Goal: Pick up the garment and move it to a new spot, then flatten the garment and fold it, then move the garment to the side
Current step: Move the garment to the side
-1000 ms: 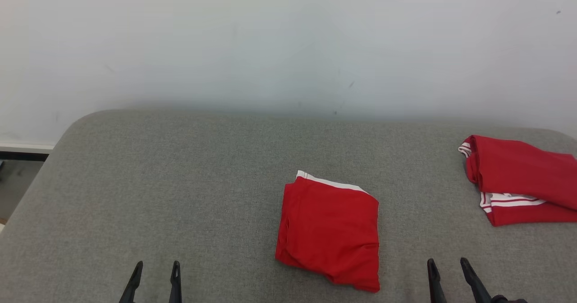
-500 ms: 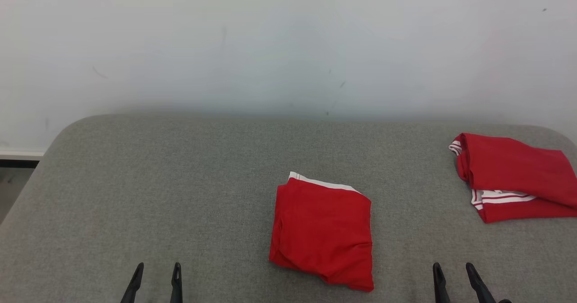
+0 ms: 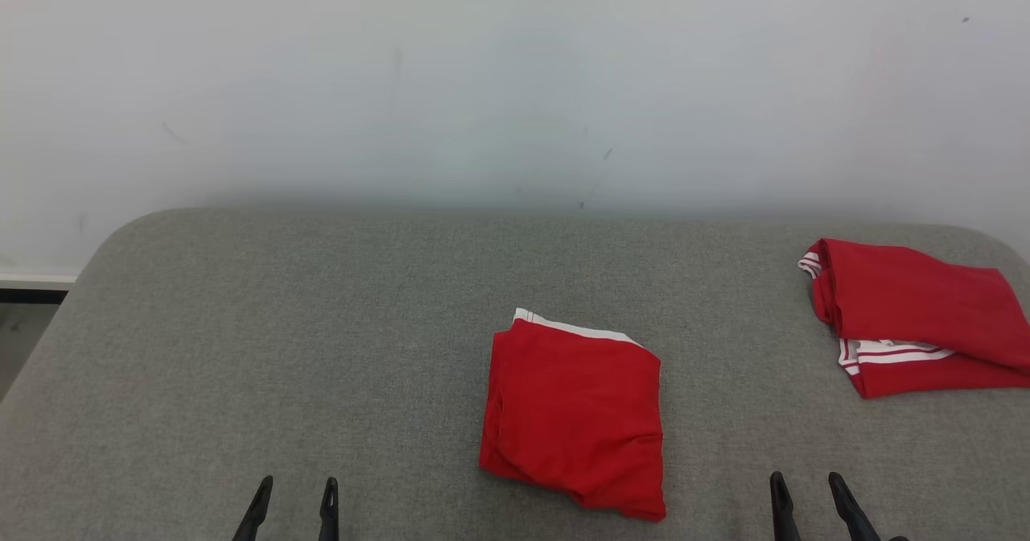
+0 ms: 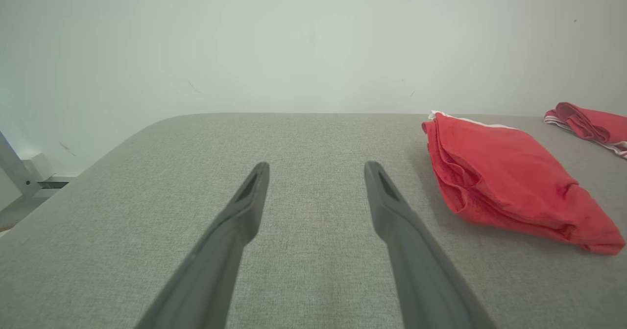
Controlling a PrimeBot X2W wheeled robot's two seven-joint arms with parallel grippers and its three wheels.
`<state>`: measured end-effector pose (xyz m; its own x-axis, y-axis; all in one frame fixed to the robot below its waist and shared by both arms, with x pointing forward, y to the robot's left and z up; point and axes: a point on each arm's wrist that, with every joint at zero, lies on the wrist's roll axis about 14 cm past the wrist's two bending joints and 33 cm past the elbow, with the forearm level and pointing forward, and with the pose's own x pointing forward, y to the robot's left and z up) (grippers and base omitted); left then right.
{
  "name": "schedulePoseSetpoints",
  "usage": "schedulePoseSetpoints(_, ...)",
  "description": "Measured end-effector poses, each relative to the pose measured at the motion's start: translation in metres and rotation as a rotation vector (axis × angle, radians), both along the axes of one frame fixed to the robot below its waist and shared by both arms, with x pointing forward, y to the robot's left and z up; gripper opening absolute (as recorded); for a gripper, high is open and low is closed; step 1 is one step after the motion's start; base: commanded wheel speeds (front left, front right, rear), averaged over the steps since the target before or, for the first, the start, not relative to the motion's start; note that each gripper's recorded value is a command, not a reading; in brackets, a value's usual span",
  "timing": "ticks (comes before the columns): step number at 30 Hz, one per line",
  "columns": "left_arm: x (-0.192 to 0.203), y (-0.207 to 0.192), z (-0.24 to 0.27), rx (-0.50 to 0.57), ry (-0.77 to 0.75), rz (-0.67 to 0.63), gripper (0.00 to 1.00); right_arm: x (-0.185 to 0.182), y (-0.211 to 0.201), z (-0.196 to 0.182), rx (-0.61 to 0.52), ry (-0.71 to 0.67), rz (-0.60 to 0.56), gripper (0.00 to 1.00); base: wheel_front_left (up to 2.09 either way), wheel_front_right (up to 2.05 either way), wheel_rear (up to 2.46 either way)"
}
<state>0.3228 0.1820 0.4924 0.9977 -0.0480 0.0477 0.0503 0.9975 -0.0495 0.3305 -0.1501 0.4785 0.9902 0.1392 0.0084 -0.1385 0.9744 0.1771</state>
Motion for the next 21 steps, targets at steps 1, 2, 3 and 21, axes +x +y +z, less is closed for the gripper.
schedulePoseSetpoints(1, 0.0, 0.0, 0.0, 0.0, 0.0, 0.0, 1.0, 0.0, 0.0, 0.0, 0.0, 0.0, 0.0, 1.0, 0.0, 0.0, 0.0)
schedulePoseSetpoints(2, 0.0, 0.0, 0.0, 0.0, 0.001, 0.0, 1.0, 0.0, 0.0, 0.0, 0.0, 0.001, 0.0, 1.0, 0.0, 0.0, 0.0)
schedulePoseSetpoints(3, 0.0, 0.0, -0.001, 0.0, 0.002, 0.0, 1.0, 0.0, 0.0, 0.0, 0.0, 0.001, 0.001, 1.0, 0.0, 0.0, 0.0)
schedulePoseSetpoints(21, -0.002, -0.01, -0.005, -0.011, 0.017, -0.044, 1.0, -0.001, 0.002, -0.005, 0.003, 0.016, 0.005, 1.0, 0.0, 0.0, 0.0)
